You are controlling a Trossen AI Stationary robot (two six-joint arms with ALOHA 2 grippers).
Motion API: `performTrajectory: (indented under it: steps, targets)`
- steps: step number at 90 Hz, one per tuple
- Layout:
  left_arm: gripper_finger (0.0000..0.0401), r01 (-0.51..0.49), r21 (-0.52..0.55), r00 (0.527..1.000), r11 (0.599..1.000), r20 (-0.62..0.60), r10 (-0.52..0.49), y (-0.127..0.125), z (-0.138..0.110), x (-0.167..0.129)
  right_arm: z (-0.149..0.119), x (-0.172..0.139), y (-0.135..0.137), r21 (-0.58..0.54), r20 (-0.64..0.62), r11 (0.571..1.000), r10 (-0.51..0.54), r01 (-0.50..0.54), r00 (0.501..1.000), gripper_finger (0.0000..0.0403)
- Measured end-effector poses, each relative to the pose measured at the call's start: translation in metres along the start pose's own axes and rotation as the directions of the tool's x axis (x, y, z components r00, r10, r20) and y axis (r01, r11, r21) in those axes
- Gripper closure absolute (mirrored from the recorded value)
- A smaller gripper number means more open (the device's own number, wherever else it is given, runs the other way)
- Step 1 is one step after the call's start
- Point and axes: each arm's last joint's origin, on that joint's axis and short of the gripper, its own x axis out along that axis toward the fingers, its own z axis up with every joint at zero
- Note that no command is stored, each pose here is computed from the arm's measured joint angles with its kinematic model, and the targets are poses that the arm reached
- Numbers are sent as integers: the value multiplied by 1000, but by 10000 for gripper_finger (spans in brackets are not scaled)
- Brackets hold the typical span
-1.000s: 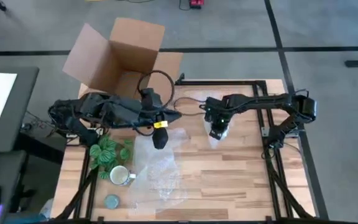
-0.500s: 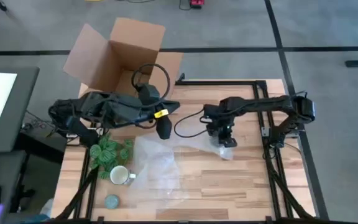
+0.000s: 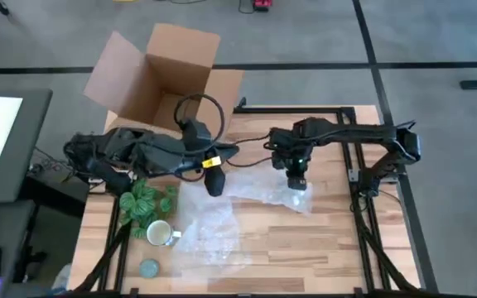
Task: Wrap mug
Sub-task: Wrap the green mug with bubble wrap
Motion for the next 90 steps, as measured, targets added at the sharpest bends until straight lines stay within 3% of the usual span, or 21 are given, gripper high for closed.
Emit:
performTrajectory:
  steps: [20,31,62,90]
  targets:
    - [401,47,35,998,998,-36,-46,-11,-9,-10,-14,47,-25,230,-2,967,-113,110,994,403]
    - [401,75,45,996,996,-48,-73,-17,-13,-16,-27,66,-35,295,-32,939,-174,176,984,403]
    - [401,94,49,994,994,-63,-91,-32,-24,-21,-35,80,-34,278,-32,936,-215,215,976,403]
    - [401,87,-25,987,996,-130,-89,-68,-63,0,-33,83,-29,208,-10,953,-225,222,974,403]
